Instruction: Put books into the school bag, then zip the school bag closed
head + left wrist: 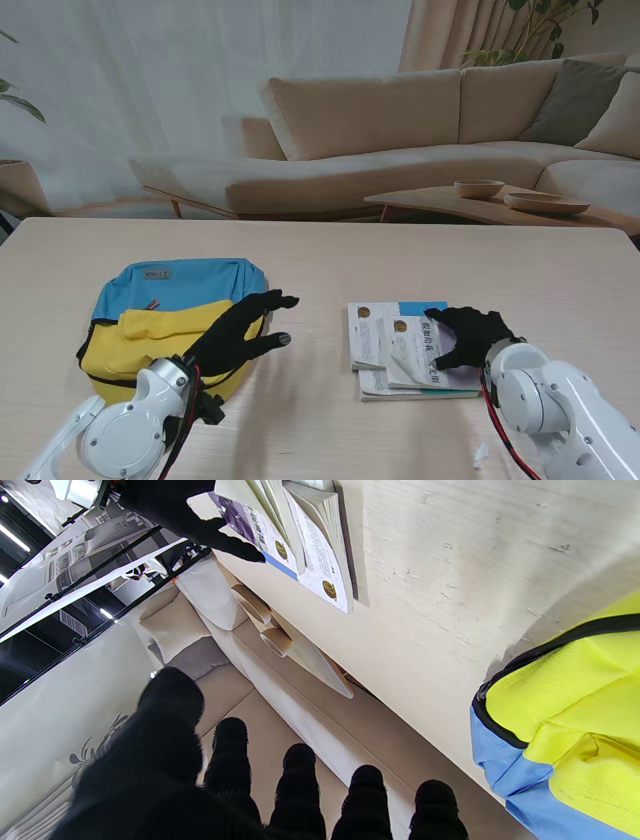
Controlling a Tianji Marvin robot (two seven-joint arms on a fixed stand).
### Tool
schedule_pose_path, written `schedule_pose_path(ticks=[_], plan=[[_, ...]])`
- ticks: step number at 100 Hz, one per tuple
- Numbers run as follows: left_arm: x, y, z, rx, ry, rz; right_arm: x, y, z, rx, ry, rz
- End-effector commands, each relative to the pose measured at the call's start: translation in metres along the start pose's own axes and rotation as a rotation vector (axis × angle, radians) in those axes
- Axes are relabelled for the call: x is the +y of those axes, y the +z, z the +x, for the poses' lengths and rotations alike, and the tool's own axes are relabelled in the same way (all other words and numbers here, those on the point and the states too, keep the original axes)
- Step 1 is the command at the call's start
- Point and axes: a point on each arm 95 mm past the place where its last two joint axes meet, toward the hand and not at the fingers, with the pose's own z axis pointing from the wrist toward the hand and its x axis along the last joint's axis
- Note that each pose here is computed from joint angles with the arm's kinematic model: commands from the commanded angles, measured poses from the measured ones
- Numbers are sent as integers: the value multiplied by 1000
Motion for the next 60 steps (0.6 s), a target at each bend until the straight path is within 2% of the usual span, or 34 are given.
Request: schedule_pose_path(ticks=[1, 28, 60], plan=[[2, -2, 3, 8, -6, -11, -6, 3, -1, -1, 28, 18], [1, -1, 2, 11, -5, -5, -12, 13, -1, -11, 7, 43], [1, 0, 1, 13, 5, 5, -22, 23, 3, -5, -24, -21]])
